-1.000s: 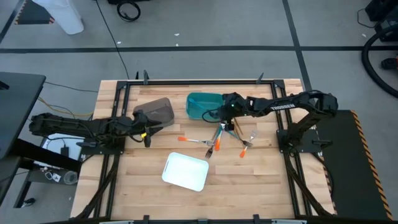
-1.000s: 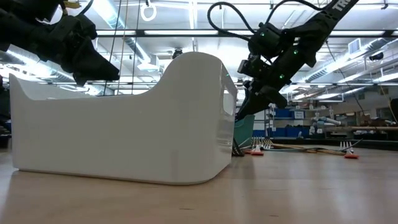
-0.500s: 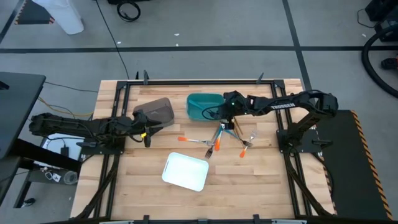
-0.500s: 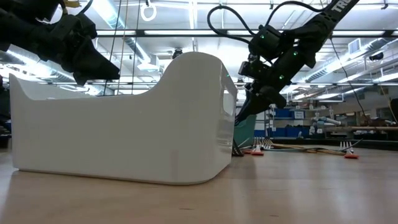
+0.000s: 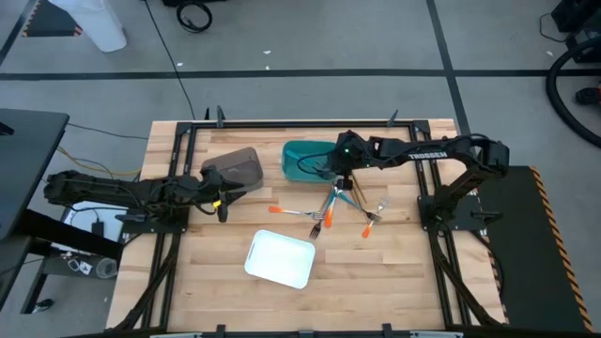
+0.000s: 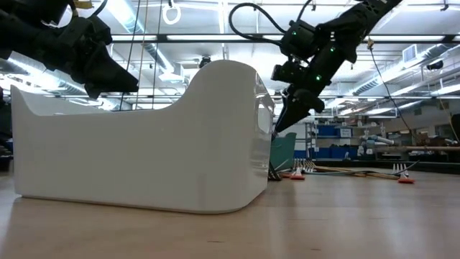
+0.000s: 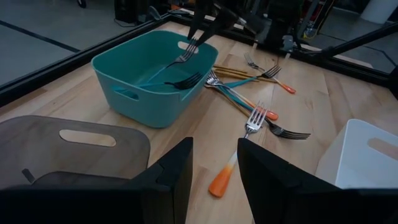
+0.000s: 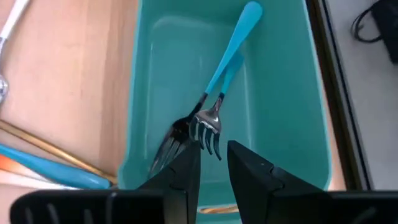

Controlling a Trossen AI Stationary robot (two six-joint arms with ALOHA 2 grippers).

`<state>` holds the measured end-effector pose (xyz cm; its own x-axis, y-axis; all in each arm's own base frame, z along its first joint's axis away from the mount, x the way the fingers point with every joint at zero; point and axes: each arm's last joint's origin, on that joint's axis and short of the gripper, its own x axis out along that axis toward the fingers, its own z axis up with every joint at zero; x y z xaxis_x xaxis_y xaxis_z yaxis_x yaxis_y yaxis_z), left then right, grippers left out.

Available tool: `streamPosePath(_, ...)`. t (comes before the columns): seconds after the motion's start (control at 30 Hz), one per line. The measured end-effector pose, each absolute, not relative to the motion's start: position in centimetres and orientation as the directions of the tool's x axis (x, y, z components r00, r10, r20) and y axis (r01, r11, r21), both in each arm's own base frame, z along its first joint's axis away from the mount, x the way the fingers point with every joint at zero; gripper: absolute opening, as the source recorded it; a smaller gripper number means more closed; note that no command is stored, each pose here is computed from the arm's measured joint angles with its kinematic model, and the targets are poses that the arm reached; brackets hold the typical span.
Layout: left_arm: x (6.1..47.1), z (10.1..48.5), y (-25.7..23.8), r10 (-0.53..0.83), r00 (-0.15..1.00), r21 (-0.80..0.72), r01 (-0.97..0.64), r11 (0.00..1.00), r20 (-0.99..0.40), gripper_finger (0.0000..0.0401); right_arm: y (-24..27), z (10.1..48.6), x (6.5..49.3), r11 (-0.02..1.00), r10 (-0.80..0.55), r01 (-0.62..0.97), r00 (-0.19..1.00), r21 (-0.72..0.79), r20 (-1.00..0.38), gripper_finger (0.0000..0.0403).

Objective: Sort silverware by color (type)
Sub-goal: Put the blue fork into the blue bin, then put the orange fork into the black bin

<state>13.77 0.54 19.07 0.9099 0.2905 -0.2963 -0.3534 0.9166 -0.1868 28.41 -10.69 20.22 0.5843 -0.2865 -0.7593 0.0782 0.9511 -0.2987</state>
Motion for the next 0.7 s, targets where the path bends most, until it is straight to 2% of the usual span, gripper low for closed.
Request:
streamPosePath(0.37,13.8,19.1,0.5,0.290,0.910,-0.187,-0.354,0.916,-0.296,0.0134,-10.6,21.5,28.3,0.963,-0.263,0.093,0.511,-0.251,-0.818,0.0091)
streamPosePath(0.7,13.8,19.1,0.5,0.286,0.911,-0.195,-0.352,0.916,-0.298,0.0134,-10.5,23.0,28.9,0.966,-0.259,0.146,0.524,-0.214,-0.811,0.0091)
